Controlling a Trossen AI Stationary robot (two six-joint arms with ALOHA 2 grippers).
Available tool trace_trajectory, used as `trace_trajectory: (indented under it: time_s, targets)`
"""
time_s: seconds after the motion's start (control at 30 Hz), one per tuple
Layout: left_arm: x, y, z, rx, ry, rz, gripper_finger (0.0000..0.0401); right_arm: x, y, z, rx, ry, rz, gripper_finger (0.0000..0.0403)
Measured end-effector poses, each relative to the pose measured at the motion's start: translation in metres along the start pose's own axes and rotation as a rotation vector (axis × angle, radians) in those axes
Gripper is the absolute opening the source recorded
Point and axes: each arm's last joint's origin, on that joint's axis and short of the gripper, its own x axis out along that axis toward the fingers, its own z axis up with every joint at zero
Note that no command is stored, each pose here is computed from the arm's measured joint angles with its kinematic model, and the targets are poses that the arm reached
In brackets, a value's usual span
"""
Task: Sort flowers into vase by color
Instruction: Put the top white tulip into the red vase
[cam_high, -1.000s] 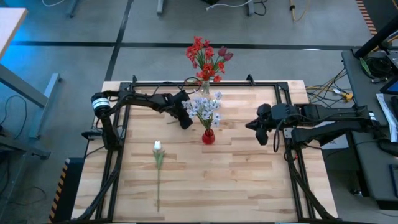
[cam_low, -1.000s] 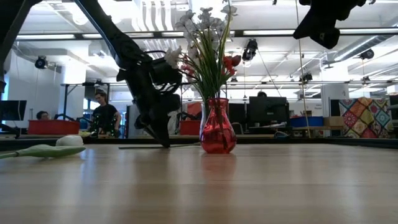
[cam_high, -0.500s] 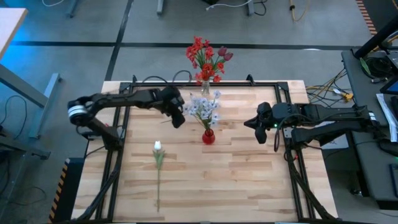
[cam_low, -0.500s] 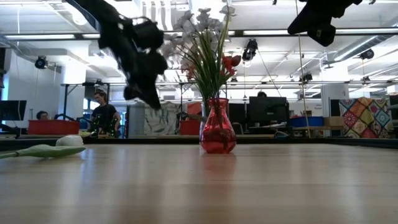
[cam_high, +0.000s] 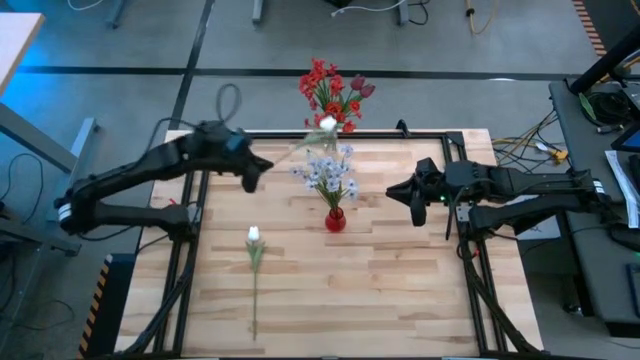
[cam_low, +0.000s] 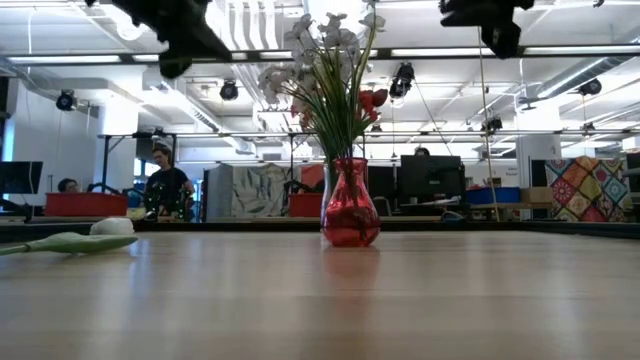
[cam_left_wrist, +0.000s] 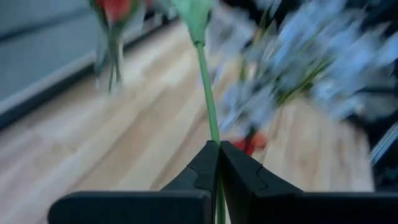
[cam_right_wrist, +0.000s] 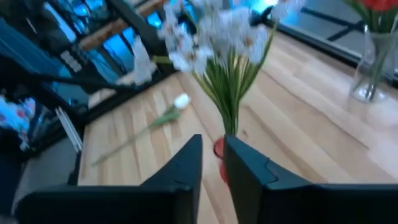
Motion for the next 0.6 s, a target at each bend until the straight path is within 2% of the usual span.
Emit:
trace_trajectory:
  time_s: [0.1, 0.23, 0.4, 0.6]
  targets:
    - [-0.019, -0.005, 0.007, 0.004, -0.124, -0.030, 0.0000, 0.004, 0.003, 0.005, 0.018, -0.057, 0.023, 0.0091]
    - [-0.030, -0.012, 0.018, 0.026, -0.268, -0.098, 0.0000, 0.019, 0.011, 0.016, 0.035, -0.162, 0.081, 0.0129]
    - [-0.029, -0.021, 0.033, 0.071, -0.418, -0.248, 0.0000, 0.044, 0.022, 0.029, 0.062, -0.321, 0.165, 0.0158]
    - [-0.016, -0.033, 0.041, 0.128, -0.468, -0.389, 0.0000, 0.065, 0.038, 0.058, 0.087, -0.445, 0.115, 0.0164]
